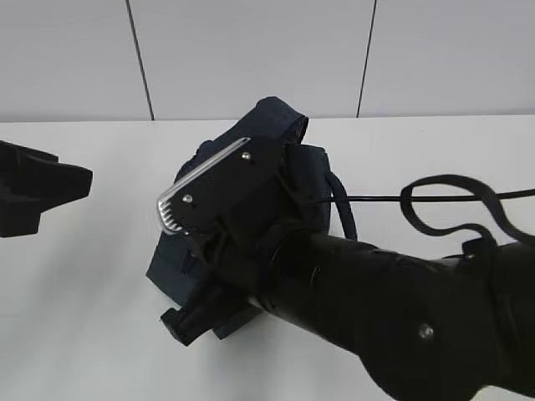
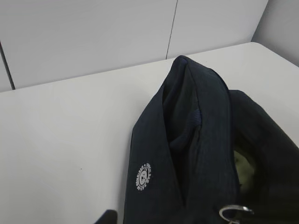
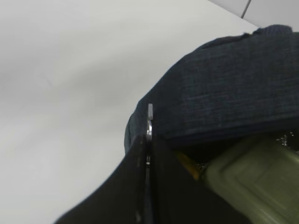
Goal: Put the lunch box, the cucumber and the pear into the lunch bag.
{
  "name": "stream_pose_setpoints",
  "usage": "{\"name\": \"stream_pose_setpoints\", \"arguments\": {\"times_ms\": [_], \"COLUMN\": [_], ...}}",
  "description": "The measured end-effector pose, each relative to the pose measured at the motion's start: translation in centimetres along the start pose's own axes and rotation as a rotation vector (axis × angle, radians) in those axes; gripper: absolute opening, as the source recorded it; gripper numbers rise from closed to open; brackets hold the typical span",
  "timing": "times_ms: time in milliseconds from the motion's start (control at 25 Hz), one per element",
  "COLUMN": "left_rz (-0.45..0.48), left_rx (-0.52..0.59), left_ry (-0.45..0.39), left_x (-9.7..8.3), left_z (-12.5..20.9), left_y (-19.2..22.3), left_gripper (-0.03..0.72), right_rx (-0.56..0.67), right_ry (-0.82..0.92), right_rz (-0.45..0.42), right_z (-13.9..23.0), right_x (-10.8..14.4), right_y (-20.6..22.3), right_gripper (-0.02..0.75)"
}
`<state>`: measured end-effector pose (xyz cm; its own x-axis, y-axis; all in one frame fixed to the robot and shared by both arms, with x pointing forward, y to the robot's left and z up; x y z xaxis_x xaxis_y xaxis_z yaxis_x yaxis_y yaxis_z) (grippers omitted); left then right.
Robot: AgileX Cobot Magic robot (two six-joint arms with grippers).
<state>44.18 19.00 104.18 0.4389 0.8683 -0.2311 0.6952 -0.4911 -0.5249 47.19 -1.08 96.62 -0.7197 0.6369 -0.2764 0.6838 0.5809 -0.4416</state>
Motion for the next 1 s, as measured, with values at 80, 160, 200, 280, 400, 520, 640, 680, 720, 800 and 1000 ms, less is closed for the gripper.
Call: {"name": "stream_pose_setpoints", "arguments": {"times_ms": [80,160,200,280,400,520,640,680,720,800,1000], "left_rz": [0.002,0.004,0.004,0.002,-0.003,0.001,0.047,0.085,0.12,0.186,0.266], "left_rx": [0.007,0.018,0.028,0.05,0.087,0.129,0.172,0.178,0.18,0.168,0.148], "left_ry": [0.0,-0.001,-0.002,-0.006,-0.005,0.023,0.091,0.101,0.12,0.176,0.237], "left_x": [0.0,0.0,0.0,0.1,0.3,0.5,0.2,-0.2,-0.5,-1.2,-1.8], "left_z": [0.1,0.2,0.3,0.6,1.1,1.6,2.3,2.5,2.6,2.6,2.6], "left_y": [0.0,0.1,0.3,0.8,1.6,2.6,3.7,4.1,4.3,4.9,6.6], "left_gripper": [0.293,0.29,0.29,0.29,0.29,0.29,0.29,0.29,0.29,0.29,0.29], "right_rx": [0.007,0.009,0.006,-0.008,-0.028,-0.042,-0.04,-0.038,-0.036,-0.035,-0.031], "right_ry": [-0.012,-0.03,-0.031,-0.049,-0.052,-0.043,-0.045,-0.043,-0.037,-0.035,-0.033], "right_rz": [0.026,0.055,0.064,0.079,0.087,0.093,0.086,0.085,0.086,0.084,0.077], "right_z": [-0.1,-0.2,-0.4,-0.8,-1.5,-1.9,-1.9,-1.8,-1.8,-1.8,-1.7], "right_x": [-0.4,-0.9,-1.1,-1.4,-1.7,-1.9,-1.9,-1.9,-1.9,-1.9,-1.8], "right_y": [-0.2,-0.4,-0.5,-0.9,-1.6,-1.9,-2.0,-2.0,-2.0,-2.0,-2.0], "right_gripper": [0.0,0.0,0.0,0.0,0.0,0.0,0.0,0.0,0.0,0.0,0.0]}}
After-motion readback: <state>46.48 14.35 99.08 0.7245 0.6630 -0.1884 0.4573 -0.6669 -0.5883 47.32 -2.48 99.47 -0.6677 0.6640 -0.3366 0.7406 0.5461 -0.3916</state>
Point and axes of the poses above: a point on each arm's last joint axis where the gripper is mounted, y pointing out along that axis toward the gripper, x along the wrist's bending axis when the last joint is at zero, z = x × y, the point moved 4 cm from there along y, pointing out along that axis toward the gripper, and after that the axes turned 10 degrees about -y, right-handed, at the moved point
